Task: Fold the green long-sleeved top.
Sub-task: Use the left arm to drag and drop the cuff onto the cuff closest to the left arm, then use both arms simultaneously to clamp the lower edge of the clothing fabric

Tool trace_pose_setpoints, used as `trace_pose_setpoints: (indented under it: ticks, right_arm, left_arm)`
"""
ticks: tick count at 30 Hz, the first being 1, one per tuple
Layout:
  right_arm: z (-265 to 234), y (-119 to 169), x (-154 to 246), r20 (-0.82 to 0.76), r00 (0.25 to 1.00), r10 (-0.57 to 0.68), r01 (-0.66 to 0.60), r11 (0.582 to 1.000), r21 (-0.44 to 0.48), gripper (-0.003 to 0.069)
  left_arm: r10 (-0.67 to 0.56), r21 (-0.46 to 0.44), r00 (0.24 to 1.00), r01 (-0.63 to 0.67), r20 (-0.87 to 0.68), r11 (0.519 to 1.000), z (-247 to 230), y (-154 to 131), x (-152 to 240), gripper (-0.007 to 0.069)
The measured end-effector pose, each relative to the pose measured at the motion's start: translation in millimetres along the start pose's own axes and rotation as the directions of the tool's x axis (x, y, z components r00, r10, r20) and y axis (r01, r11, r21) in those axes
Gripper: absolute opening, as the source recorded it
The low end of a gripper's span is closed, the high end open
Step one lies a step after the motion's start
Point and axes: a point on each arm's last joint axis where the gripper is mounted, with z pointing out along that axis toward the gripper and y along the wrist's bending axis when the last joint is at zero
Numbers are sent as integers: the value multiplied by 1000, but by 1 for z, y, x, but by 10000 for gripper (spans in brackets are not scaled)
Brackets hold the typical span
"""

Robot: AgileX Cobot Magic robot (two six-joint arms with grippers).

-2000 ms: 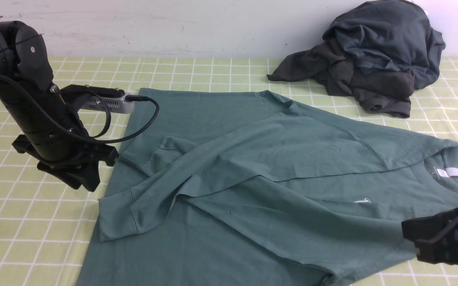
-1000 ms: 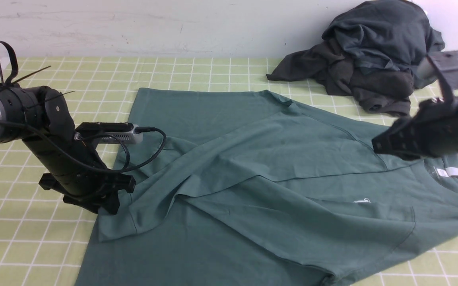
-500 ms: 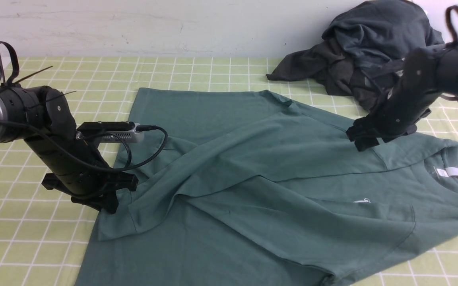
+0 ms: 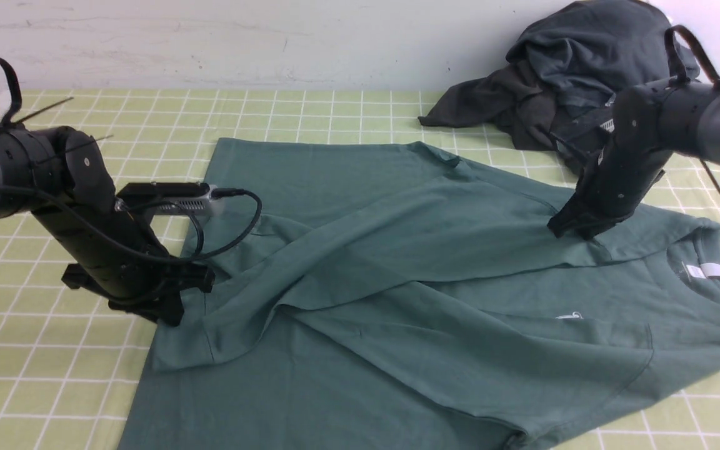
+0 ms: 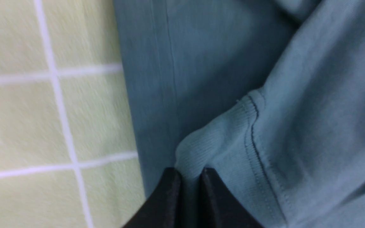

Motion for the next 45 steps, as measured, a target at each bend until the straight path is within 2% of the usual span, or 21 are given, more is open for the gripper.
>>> trace_pose_setpoints:
  ticks: [11,16,18,19,20,23,28,31,33,37,41,42,45]
  right_arm:
    - [-14,-37,-10,90,993,71,-77,995,60,1]
    - [-13,-39,-10,90,993,76,-81,995,59,53]
    - [-13,-39,-9,88,993,74,-80,995,62,97]
    - [-13,-39,-9,89,993,74,-79,995,63,111]
    - [-15,-40,-10,85,993,76,-81,995,66,155]
    - [-21,-43,-10,65,993,97,-101,993,66,216]
    - [-48,-47,-11,55,988,145,-149,987,66,244]
    - [-90,-51,-12,98,979,178,-184,981,58,239]
    - [-126,-52,-11,143,969,202,-208,978,30,214]
    - [-151,-50,-14,228,953,198,-196,980,-28,151]
    - [-119,-43,-22,233,953,194,-169,978,-123,40]
    - [-116,-42,-23,230,953,198,-171,977,-129,34]
    - [-53,-32,-22,145,969,200,-172,968,-183,-6]
  left_arm:
    - [84,-35,989,-80,121,996,-27,-1,-29,44]
    - [144,-49,983,-139,112,989,-26,-2,-28,76]
    - [171,-57,980,-165,106,985,-26,-1,-28,135]
    - [172,-57,980,-167,105,984,-26,-1,-28,141]
    - [179,-60,979,-174,95,983,-29,-1,-29,211]
    - [173,-48,983,-170,66,984,-40,-3,-31,306]
    - [126,-16,989,-125,82,992,-69,-11,-31,369]
    - [127,25,983,-132,132,991,-101,-26,-23,379]
    - [184,36,973,-190,137,981,-120,-42,-14,378]
    - [273,61,958,-279,90,958,-134,-66,5,378]
    - [353,84,936,-351,-11,933,-130,-84,35,378]
    - [356,84,934,-353,-15,932,-130,-84,37,378]
    - [377,82,925,-372,-56,925,-127,-88,64,377]
